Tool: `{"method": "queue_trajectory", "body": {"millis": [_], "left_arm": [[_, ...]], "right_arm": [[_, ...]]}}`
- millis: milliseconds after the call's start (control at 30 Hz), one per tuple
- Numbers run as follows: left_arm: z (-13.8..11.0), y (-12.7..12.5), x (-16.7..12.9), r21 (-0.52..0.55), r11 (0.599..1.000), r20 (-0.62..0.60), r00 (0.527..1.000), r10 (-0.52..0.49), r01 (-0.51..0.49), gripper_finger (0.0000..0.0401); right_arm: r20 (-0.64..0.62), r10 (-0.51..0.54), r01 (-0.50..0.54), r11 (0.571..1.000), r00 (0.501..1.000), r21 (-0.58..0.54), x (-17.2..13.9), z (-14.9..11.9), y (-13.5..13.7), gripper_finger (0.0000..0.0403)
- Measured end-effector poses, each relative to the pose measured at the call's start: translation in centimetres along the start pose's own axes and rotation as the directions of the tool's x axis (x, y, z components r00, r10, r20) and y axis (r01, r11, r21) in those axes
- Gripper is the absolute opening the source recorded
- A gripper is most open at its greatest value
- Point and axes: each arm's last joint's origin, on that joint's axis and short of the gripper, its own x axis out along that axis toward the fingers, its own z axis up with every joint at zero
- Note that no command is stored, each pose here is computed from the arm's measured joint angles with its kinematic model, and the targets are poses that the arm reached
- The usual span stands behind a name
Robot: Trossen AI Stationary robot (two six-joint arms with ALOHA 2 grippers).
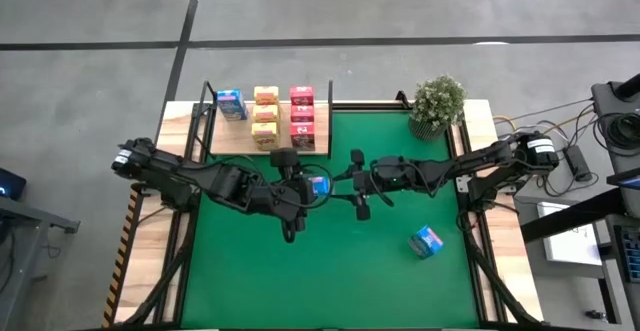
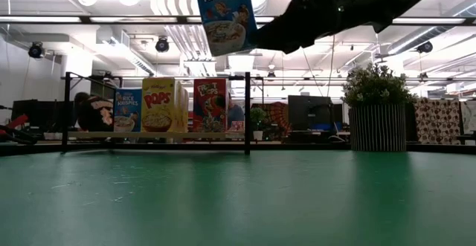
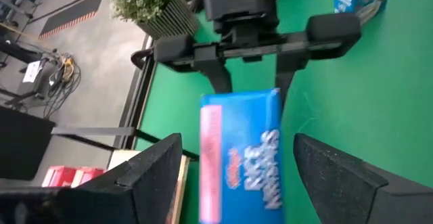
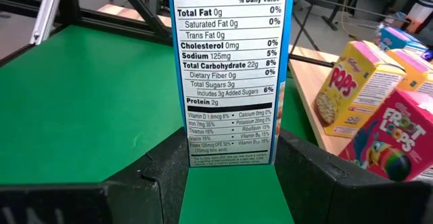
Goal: Stack cereal on shelf
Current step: Put the top blue cereal box aligned with the blue cereal box on the shelf
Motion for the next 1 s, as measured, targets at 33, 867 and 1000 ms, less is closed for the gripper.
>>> {"method": "queue_trajectory", "body": {"millis": [33,867,1000], "left_arm": [[-0.06,0.08,-0.08,-0.002,1.000,-0.004,1.000,0.001,-0.001,0.0266],[-0.20,-0.02,0.07,0.006,1.000,-0.016,1.000,-0.002,0.002,0.0159],[-0.20,-0.03,0.07,0.005,1.000,-0.016,1.000,-0.002,0.002,0.0155]], "right_arm": [[0.000,0.001,-0.001,1.000,1.000,0.000,0.00,0.00,0.01,0.0184],[-0.001,-0.001,0.001,1.000,1.000,0.003,0.00,-0.01,0.01,0.0188],[-0.001,0.001,-0.001,1.000,1.000,0.008,0.00,-0.01,0.01,0.0200]]}}
